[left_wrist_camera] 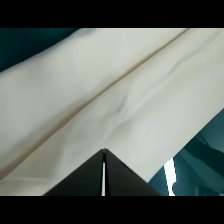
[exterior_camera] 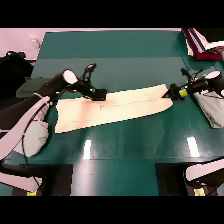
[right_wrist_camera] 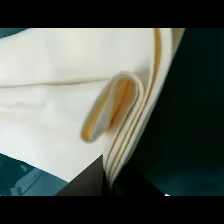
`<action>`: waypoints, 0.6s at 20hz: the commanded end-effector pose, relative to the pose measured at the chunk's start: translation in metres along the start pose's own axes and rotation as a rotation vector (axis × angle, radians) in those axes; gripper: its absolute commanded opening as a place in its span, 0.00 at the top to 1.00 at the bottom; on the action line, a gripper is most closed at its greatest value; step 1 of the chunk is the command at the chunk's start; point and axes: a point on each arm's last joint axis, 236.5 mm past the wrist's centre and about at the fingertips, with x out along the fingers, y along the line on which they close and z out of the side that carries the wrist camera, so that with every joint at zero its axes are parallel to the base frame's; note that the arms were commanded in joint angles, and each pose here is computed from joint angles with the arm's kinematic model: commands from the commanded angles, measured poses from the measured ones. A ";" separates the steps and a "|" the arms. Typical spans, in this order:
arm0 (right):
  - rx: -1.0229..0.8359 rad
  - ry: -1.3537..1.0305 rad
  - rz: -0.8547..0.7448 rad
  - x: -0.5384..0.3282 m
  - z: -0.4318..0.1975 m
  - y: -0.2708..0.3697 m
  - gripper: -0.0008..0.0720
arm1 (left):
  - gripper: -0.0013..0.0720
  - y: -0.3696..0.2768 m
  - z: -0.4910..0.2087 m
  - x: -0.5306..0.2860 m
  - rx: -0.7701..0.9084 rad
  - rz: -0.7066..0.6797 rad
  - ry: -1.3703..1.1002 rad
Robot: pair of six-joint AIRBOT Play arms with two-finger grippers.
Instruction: Fold the shirts.
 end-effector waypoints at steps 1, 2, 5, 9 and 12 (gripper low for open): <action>-0.169 -0.066 0.018 -0.039 0.010 0.071 0.97 | 0.95 -0.018 0.002 0.036 0.023 -0.015 0.035; -0.210 -0.107 0.014 -0.053 0.013 0.095 0.97 | 0.95 -0.019 0.002 0.043 0.023 -0.016 0.044; -0.329 -0.197 0.019 -0.084 0.011 0.162 0.97 | 0.95 -0.016 0.001 0.059 -0.010 -0.015 0.062; -0.444 -0.218 0.073 -0.094 -0.011 0.230 0.97 | 0.95 -0.021 -0.006 0.075 -0.035 -0.027 0.076; -0.494 -0.202 0.117 -0.089 -0.030 0.262 0.97 | 0.95 -0.027 -0.001 0.074 -0.041 -0.045 0.060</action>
